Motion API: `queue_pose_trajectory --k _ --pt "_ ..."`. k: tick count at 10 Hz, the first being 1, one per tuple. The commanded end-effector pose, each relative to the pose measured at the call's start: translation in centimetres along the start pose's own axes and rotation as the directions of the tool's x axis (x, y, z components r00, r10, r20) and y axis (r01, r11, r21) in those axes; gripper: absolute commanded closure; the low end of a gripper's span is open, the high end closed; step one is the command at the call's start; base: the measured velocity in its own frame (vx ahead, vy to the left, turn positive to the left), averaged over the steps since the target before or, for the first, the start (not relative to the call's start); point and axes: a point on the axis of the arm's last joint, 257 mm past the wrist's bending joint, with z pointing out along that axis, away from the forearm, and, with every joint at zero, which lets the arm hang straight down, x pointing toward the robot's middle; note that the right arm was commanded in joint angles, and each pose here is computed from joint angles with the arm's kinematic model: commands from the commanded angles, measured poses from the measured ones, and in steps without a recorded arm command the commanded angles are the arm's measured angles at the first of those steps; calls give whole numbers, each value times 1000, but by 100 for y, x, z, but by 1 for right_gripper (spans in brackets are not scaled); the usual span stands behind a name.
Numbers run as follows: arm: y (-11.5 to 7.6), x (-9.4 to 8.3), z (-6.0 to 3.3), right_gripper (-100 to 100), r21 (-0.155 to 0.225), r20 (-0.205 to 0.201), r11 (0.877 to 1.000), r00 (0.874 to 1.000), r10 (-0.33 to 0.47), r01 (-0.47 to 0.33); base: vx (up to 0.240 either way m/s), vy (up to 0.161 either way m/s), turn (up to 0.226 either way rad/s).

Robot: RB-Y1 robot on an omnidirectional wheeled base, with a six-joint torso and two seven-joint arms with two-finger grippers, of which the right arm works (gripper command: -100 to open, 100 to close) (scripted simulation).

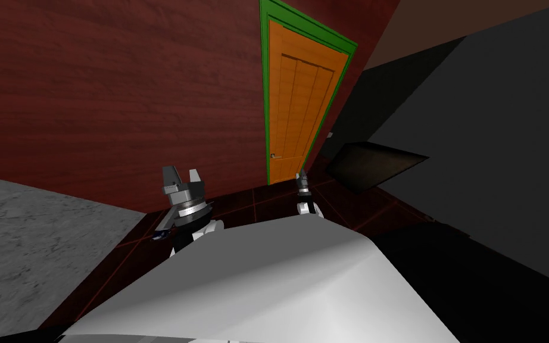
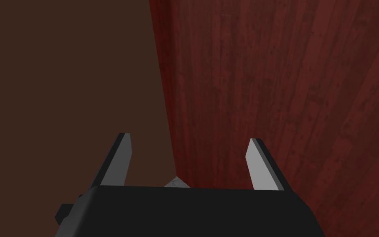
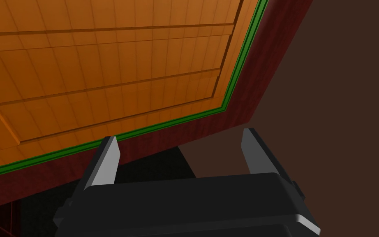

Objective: Pull the door open

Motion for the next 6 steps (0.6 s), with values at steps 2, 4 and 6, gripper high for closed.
queue_pose_trajectory --k 2,4,6 --pt "-201 -39 -25 -100 32 7 999 1000 0 0 104 -16 123" --pt "-350 -82 -37 -100 54 13 999 1000 -1 0 97 -21 125" --pt "-528 -131 -68 -100 83 21 997 1000 -2 0 94 -25 127"
